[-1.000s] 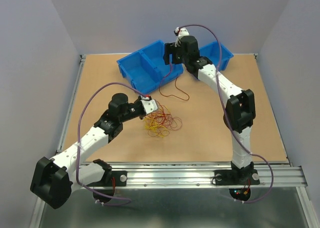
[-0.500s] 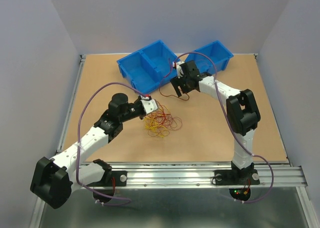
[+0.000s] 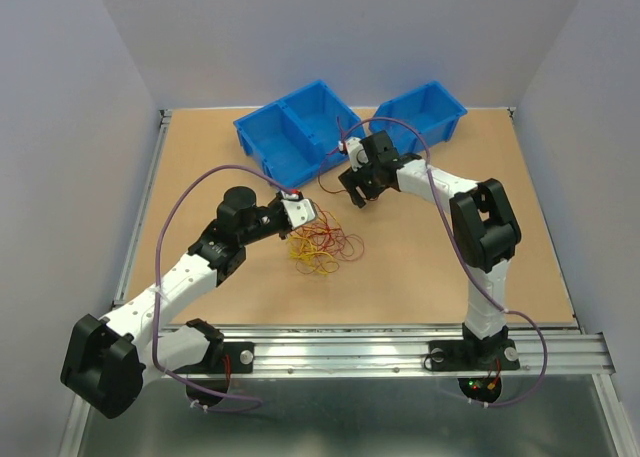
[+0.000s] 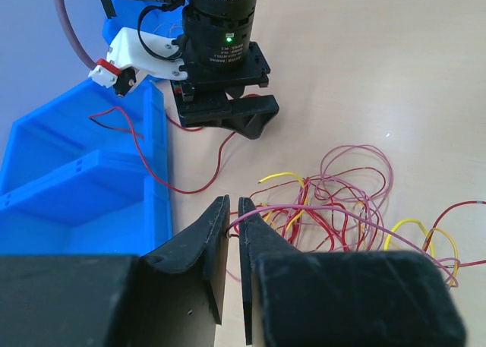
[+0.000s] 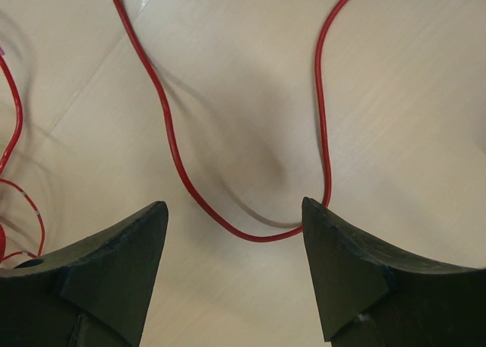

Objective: Untangle the cables

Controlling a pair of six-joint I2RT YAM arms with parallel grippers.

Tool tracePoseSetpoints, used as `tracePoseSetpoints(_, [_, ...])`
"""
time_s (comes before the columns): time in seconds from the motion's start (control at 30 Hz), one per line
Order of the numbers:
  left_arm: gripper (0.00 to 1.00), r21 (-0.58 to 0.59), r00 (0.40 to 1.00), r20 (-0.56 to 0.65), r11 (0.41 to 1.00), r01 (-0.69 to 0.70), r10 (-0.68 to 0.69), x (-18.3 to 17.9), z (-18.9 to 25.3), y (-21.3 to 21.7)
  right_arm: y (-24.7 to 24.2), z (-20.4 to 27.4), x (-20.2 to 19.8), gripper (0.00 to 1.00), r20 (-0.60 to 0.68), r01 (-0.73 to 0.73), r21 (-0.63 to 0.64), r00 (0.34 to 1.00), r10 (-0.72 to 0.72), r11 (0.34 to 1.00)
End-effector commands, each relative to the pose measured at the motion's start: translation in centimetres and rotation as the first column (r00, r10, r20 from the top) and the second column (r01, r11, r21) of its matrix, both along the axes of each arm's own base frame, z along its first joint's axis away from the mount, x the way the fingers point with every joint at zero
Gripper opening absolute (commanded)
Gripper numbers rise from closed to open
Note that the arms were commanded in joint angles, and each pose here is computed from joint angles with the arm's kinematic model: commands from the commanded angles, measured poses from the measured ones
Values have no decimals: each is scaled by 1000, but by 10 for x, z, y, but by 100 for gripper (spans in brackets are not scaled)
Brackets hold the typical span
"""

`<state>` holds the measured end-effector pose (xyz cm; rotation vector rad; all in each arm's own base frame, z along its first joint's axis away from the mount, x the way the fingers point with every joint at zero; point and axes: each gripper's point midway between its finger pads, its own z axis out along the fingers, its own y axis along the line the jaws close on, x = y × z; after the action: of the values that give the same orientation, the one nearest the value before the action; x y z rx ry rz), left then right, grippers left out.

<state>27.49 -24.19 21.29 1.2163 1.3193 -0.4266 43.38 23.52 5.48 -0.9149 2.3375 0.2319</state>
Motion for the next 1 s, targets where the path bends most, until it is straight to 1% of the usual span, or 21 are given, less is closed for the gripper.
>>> tracePoseSetpoints(0.0, [22,-44,998,64,999,5,-2,2,27,-3,16,18,0,76,53,-76,46,996,74,996])
tracePoseSetpoints(0.07, [22,-42,998,64,999,6,-4,2,27,-3,13,14,6,75,57,-56,26,997,54,998])
tracePoseSetpoints(0.1, [22,-41,998,64,999,7,-4,2,26,-3,15,14,9,55,63,-57,22,997,55,998])
tracePoseSetpoints(0.13, [22,-41,998,62,999,6,-4,2,25,-3,15,14,9,55,62,-58,24,996,57,998])
tracePoseSetpoints(0.17, [22,-41,998,66,999,5,-2,2,27,-3,17,17,10,37,68,-64,33,996,61,997])
tracePoseSetpoints(0.2, [22,-41,998,66,999,5,-2,2,27,-3,20,19,10,30,70,-74,43,995,71,996])
tracePoseSetpoints(0.27, [22,-39,998,65,999,4,-1,3,26,-3,27,22,7,24,63,-105,73,993,100,992])
tracePoseSetpoints(0.33, [22,-40,998,65,999,5,-2,2,26,-3,31,23,7,22,60,-125,90,991,120,988])
tracePoseSetpoints(0.37, [22,-39,998,65,999,5,-3,3,26,-3,33,22,8,14,57,-125,93,991,120,988])
tracePoseSetpoints(0.47, [22,-39,998,64,999,4,-1,3,26,-3,35,24,9,0,59,-128,104,991,123,986])
tracePoseSetpoints(0.6, [22,-41,998,63,999,5,-2,2,26,-3,44,45,13,0,92,-122,169,990,108,978])
tracePoseSetpoints(0.73, [22,-42,998,67,999,4,-1,2,27,-2,59,79,13,0,134,-140,274,985,106,952])
tracePoseSetpoints(0.87, [22,-44,998,67,999,3,0,2,28,-2,69,116,24,0,184,-109,370,982,42,923])
tracePoseSetpoints(0.93, [22,-44,998,67,999,3,0,2,28,-2,69,127,33,1,198,-72,393,980,-8,917])
tracePoseSetpoints(0.97, [22,-43,998,68,999,4,-1,2,27,-2,69,135,37,1,185,-31,429,981,-54,903])
